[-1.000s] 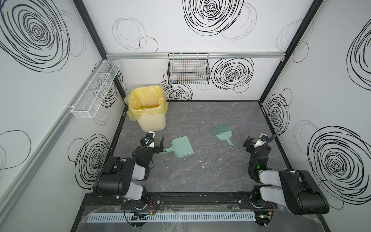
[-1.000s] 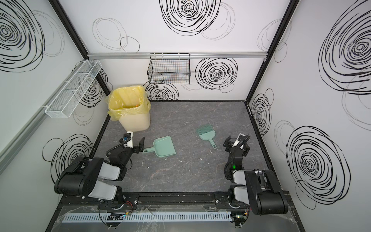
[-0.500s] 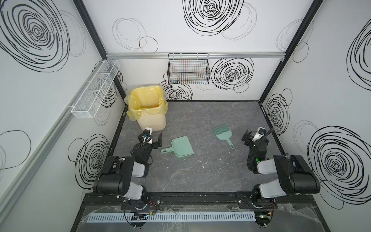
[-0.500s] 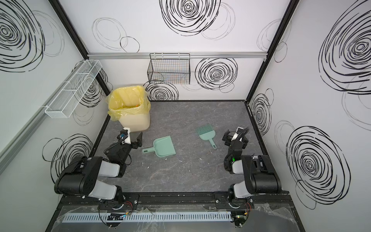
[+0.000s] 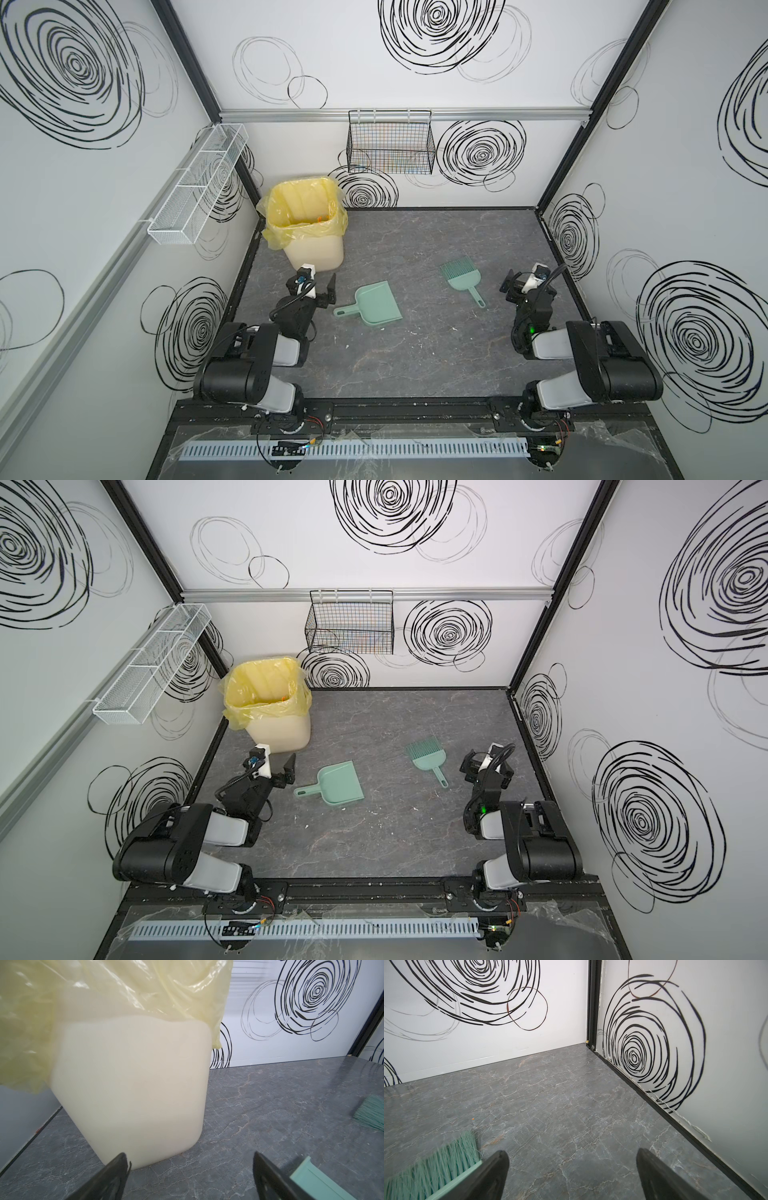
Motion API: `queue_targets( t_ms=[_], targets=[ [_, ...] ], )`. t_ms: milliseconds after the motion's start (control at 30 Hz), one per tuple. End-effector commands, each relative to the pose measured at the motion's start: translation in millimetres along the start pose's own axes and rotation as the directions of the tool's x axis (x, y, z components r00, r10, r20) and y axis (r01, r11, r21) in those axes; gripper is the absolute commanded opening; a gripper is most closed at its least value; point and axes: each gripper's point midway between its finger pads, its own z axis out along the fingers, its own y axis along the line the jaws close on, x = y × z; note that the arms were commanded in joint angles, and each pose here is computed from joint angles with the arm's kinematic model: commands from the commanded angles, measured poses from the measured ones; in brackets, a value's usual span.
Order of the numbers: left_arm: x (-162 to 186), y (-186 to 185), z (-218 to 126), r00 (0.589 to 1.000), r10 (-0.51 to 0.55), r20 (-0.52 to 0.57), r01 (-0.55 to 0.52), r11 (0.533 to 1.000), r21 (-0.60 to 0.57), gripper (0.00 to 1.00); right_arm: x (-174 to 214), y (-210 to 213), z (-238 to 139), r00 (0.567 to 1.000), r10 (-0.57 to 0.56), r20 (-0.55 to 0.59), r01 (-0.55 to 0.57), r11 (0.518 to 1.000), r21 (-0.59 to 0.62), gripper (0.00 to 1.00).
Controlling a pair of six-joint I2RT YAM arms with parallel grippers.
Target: Sweep away the paper scraps from the table
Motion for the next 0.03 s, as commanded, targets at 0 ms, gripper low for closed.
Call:
queue_targets(
  t_ms=[0],
  targets=[
    [-16.9, 0.1, 2.4, 0.998, -0.006, 0.064, 0.005, 1.000, 0.005, 0.96, -8.2, 3.0, 1.1, 1.000, -0.004, 0.027, 0.004, 1.000, -0.008, 1.00]
  ],
)
